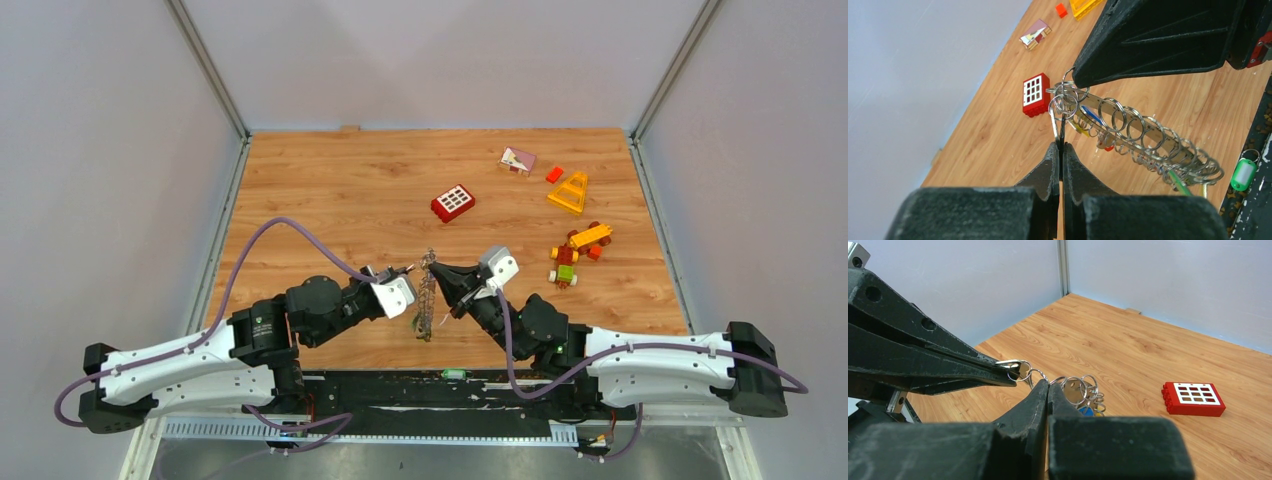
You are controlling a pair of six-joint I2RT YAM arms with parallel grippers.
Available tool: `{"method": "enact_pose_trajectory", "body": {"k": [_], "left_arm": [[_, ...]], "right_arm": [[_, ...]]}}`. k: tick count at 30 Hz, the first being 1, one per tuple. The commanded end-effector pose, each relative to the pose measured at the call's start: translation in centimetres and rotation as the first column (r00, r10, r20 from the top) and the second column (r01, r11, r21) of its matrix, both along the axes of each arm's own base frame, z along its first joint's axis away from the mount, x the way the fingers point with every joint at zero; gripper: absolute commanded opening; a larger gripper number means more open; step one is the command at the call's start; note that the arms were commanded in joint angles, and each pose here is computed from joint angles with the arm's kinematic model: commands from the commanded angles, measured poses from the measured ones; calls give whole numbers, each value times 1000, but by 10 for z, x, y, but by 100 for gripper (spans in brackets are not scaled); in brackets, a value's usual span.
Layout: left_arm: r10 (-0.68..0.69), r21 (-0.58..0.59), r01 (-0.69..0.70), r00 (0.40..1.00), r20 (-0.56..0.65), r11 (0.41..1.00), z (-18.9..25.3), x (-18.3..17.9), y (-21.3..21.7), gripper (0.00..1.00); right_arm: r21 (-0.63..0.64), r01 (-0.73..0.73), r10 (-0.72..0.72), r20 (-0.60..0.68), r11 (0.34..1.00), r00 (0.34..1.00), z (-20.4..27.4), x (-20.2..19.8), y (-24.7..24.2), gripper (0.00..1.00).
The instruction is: Remove the keys from the keyring
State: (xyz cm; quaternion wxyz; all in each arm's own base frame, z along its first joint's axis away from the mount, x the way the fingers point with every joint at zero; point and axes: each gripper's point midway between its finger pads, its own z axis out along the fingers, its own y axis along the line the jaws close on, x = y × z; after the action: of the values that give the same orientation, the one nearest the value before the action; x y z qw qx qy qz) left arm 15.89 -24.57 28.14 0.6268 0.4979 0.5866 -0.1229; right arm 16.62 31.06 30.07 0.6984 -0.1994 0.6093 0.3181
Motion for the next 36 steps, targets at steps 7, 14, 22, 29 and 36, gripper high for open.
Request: {"method": "enact_pose_trajectory", "body": {"k": [7,14,22,29,36], "left_arm": [[4,-106,-9,999,-50,994,1,-1,-10,0],[14,-118,-22,998,-69,993,-4,0,-13,0],[9,-119,-19,996,-83,993,-11,0,-16,0],[-9,-115,-3,994,-105,993,-19,-2,-24,0],[-11,-97,-1,993,-119,995,-30,-2,-29,0]], "right_arm": [[164,66,-67,1,984,998,34,8,-20,0],[183,77,-78,2,980,997,40,9,-25,0],[208,95,-97,-3,974,995,46,10,-34,0],[231,101,-103,-3,968,995,48,10,-40,0],[257,96,-99,-1,962,995,49,8,-45,0]]}}
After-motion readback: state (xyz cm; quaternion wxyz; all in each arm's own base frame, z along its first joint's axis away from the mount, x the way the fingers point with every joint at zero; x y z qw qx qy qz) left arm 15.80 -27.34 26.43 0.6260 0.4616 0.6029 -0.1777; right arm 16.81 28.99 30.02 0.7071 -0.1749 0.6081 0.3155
